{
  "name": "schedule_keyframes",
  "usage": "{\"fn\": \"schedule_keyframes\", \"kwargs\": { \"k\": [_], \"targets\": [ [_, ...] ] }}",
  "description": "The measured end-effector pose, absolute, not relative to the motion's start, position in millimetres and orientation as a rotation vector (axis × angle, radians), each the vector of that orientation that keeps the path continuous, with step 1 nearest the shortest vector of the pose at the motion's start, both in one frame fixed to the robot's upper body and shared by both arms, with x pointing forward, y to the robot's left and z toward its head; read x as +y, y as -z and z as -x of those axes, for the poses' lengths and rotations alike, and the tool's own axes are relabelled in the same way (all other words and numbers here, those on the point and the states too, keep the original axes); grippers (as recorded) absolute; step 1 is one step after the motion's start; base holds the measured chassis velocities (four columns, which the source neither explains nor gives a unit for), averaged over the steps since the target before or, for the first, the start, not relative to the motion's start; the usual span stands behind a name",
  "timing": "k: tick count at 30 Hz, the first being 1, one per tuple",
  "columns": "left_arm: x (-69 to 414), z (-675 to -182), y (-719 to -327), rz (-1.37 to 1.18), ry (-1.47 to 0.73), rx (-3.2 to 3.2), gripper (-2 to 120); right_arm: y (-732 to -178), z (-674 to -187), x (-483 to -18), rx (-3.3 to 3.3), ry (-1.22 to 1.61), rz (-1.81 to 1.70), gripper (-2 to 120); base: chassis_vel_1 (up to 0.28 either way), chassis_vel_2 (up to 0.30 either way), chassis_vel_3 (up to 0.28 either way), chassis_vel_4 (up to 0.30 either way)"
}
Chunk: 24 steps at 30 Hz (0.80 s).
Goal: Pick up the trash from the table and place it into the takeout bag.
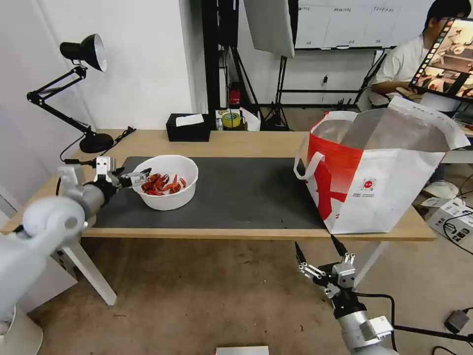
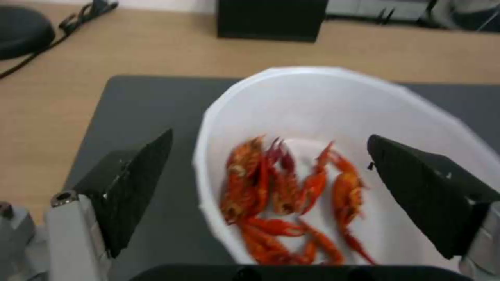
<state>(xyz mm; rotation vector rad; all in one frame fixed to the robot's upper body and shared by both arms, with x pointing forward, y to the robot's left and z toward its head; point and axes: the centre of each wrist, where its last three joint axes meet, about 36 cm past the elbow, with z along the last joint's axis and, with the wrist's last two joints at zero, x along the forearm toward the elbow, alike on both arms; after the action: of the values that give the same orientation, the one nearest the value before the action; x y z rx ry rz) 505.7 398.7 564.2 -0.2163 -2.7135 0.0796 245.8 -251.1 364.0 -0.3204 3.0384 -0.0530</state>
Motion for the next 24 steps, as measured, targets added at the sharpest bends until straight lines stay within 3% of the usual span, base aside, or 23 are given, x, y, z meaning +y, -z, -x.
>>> {"fn": "schedule_keyframes", "kwargs": {
  "k": [24],
  "targets": [
    [386, -578, -578, 0.036, -0.167, -2.419, 100, -364, -246, -251, 3.038, 0.053, 0.32, 100, 0.0, 0.0, 0.0, 0.0]
  ]
}}
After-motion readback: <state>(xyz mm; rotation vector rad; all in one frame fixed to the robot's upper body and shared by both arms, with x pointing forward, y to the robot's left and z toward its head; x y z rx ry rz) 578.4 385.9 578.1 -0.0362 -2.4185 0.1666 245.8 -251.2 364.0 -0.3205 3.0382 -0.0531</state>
